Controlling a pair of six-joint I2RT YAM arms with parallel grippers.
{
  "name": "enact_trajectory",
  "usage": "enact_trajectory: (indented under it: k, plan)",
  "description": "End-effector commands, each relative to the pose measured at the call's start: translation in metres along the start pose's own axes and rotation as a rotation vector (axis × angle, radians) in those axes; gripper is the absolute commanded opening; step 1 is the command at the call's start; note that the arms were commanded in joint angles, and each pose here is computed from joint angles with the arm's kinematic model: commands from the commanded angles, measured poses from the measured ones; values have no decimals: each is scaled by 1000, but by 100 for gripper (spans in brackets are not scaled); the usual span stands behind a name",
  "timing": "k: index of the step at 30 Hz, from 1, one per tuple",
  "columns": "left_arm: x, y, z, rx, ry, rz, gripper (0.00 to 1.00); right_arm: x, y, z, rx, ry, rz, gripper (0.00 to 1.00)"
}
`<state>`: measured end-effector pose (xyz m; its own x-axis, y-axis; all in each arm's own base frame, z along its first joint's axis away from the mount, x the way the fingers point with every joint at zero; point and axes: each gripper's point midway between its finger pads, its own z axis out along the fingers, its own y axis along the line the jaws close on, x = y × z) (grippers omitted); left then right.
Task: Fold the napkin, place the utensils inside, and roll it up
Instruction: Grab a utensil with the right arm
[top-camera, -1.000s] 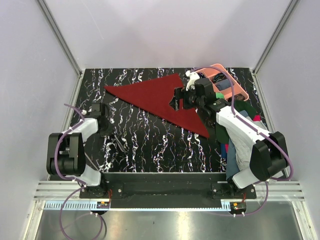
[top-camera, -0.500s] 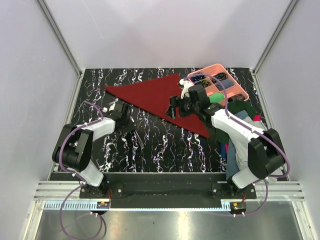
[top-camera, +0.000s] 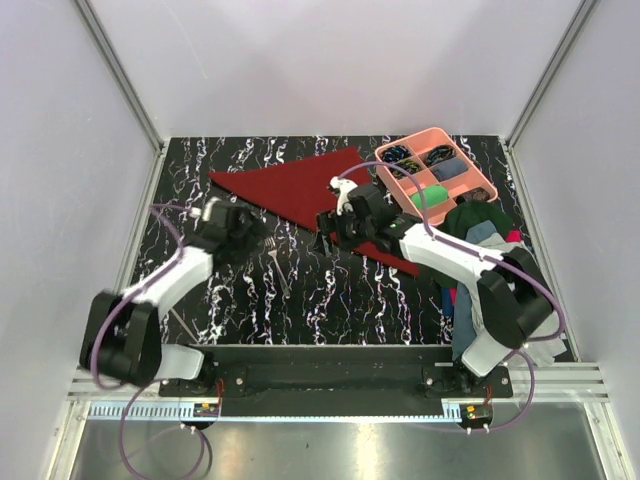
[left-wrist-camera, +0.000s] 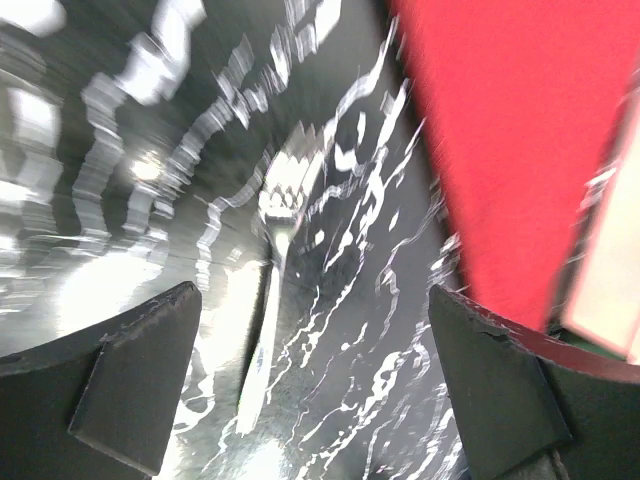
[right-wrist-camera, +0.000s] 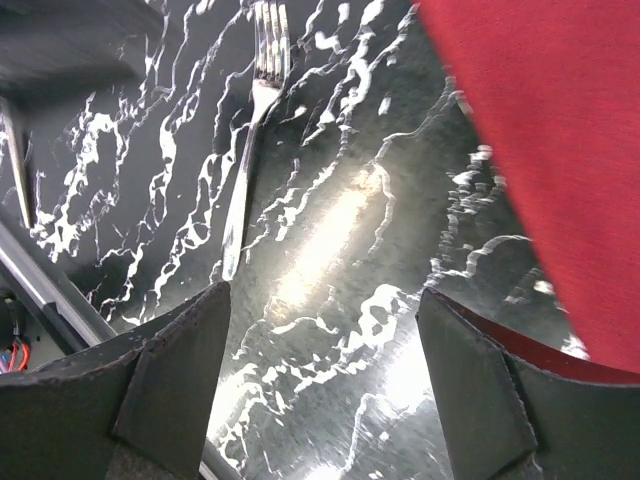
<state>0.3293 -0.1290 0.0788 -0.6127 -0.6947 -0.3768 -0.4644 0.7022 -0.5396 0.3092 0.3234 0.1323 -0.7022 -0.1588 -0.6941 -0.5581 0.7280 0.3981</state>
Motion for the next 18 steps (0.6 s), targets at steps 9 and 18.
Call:
enact_trajectory:
  k: [9,18]
  plan:
    - [-140,46,-112,-15,-358,302,99,33,44,77,118,129,-122,75]
    - [-153,30,-128,22,-375,448,99,48,53,122,174,211,-217,68]
